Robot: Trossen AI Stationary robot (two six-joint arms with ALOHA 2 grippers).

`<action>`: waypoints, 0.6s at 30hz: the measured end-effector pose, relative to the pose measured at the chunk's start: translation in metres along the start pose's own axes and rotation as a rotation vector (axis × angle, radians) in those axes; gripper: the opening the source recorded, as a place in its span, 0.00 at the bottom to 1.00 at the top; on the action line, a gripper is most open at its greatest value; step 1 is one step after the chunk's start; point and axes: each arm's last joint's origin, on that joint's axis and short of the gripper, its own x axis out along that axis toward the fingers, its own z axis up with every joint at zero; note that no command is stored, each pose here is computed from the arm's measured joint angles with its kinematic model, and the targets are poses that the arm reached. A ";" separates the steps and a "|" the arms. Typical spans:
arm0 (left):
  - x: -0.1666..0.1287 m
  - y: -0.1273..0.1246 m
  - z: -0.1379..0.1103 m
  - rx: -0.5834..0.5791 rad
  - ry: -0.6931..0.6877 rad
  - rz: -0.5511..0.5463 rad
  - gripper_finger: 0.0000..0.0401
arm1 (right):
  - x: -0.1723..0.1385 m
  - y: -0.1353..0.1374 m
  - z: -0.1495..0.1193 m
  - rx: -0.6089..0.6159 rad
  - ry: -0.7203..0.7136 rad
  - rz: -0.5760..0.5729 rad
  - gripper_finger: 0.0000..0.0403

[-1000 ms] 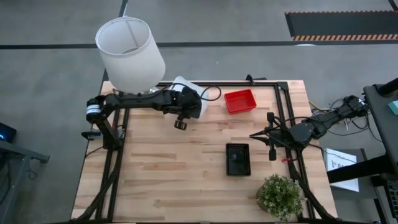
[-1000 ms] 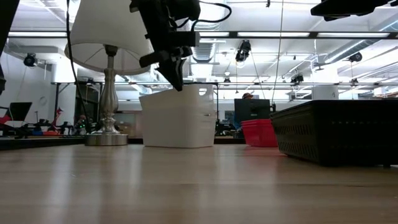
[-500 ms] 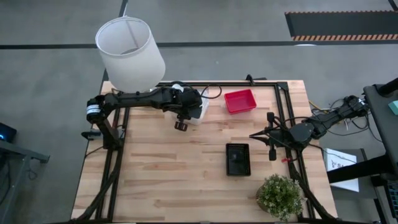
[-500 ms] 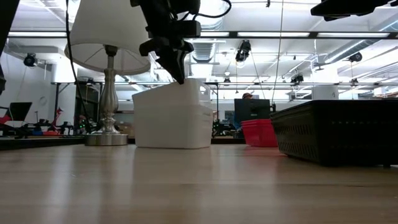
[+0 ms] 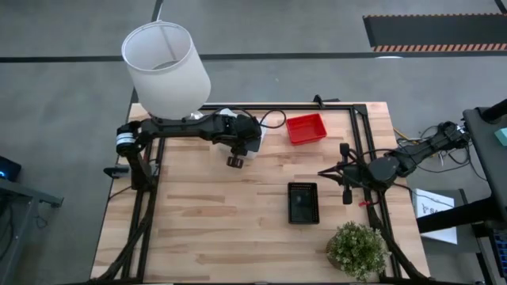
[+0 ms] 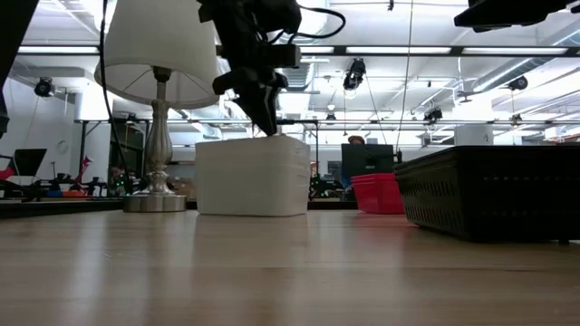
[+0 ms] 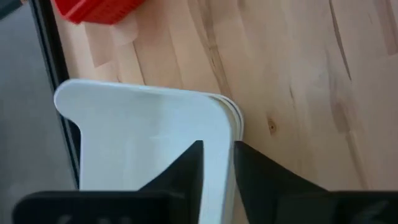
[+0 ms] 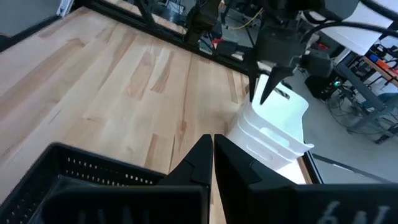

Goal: Stack baskets by color
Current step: Stack the bottom white bin on top of the top white bin, then return to Home Position

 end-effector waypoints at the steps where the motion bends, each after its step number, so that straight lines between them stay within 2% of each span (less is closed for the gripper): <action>1: -0.001 0.000 0.000 -0.019 0.000 0.000 0.19 | 0.000 0.000 -0.001 -0.004 0.007 0.002 0.02; 4: -0.008 -0.003 -0.001 -0.129 -0.001 -0.006 0.27 | 0.001 0.002 -0.004 -0.026 0.017 0.004 0.02; 7: -0.017 -0.016 -0.003 -0.231 0.006 -0.081 0.31 | 0.003 0.003 -0.008 -0.040 0.021 0.005 0.02; 11: -0.027 -0.045 0.000 -0.235 -0.047 -0.034 0.32 | 0.004 0.004 -0.009 -0.045 0.012 0.004 0.02; 14: -0.036 -0.072 0.000 -0.224 -0.185 0.056 0.31 | 0.005 0.005 -0.009 -0.052 0.001 0.001 0.02; 18: -0.038 -0.112 -0.017 -0.237 -0.439 0.063 0.26 | 0.010 0.009 -0.013 -0.074 -0.046 0.000 0.02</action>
